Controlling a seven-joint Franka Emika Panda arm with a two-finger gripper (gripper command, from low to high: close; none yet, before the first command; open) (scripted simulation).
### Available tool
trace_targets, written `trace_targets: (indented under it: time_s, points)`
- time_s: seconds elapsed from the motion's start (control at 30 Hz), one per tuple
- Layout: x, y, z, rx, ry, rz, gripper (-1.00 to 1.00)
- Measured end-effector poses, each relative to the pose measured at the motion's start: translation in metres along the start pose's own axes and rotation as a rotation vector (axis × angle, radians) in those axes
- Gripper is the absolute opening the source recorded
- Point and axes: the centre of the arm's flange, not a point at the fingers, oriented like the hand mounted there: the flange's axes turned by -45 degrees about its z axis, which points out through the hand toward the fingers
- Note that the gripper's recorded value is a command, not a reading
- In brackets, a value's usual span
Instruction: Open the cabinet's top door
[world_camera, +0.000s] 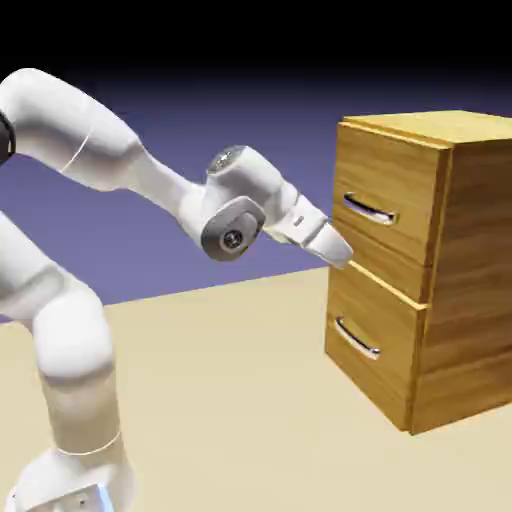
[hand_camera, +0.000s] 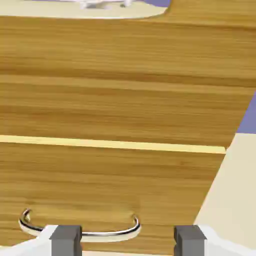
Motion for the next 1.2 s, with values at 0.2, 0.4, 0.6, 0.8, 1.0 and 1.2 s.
trace_targets:
  time_s: [0.2,0.4,0.6,0.8,1.0,1.2]
  points:
    - [0.010,0.011,-0.017,-0.012,0.032,-0.079,0.00]
    - [0.018,0.017,-0.032,-0.021,0.068,-0.165,0.00]
    - [0.022,0.020,-0.045,-0.028,0.110,-0.258,0.00]
    - [0.025,0.018,-0.056,-0.038,0.158,-0.359,0.00]
    - [0.026,0.012,-0.063,-0.054,0.212,-0.467,0.00]
    - [0.027,0.004,-0.066,-0.078,0.271,-0.582,0.00]
